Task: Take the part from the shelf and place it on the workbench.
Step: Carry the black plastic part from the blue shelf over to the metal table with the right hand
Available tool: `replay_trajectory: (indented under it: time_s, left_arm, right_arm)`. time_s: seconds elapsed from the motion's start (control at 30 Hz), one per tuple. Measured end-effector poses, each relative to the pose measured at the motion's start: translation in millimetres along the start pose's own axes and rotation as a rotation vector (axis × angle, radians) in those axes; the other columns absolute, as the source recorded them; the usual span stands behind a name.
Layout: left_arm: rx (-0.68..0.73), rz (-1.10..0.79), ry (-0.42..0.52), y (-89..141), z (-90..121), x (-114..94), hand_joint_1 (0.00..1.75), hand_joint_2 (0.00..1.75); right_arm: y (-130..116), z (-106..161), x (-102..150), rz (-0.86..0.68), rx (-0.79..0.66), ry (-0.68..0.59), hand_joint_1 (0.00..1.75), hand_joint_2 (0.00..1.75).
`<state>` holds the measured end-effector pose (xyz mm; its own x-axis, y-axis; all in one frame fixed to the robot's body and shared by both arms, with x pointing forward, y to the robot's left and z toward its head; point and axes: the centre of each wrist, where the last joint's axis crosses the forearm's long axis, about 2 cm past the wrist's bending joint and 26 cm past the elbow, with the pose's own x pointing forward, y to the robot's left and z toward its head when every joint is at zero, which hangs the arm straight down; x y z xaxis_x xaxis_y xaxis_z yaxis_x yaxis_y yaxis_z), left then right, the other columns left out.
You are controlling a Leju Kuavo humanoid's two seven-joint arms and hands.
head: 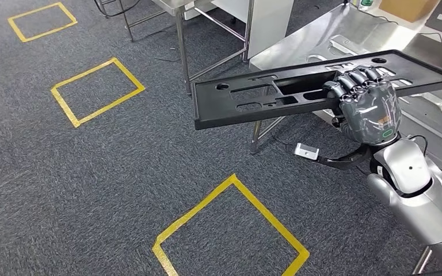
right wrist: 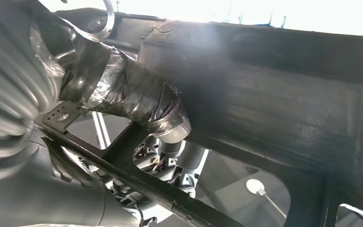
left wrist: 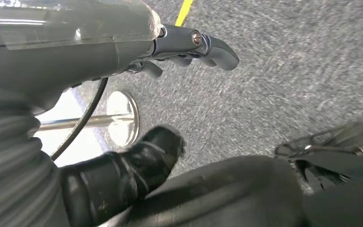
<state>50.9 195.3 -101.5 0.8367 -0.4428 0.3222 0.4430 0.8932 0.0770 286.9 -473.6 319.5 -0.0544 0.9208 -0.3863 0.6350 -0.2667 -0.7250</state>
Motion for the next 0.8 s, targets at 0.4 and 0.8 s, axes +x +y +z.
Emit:
replay_trajectory:
  time_s: [0.4, 0.8]
  left_arm:
    - [0.006, 0.001, -0.015, 0.3, -0.1, 0.8, 0.00, 1.75]
    - [0.000, 0.003, -0.015, -2.5, 0.6, -1.2, 0.00, 1.75]
  right_arm:
    - [-0.1, -0.9, -1.8, 0.002, 0.000, 0.009, 1.75, 1.75]
    - [0.0, -1.8, -4.1, -0.005, 0.008, 0.018, 1.75, 1.75]
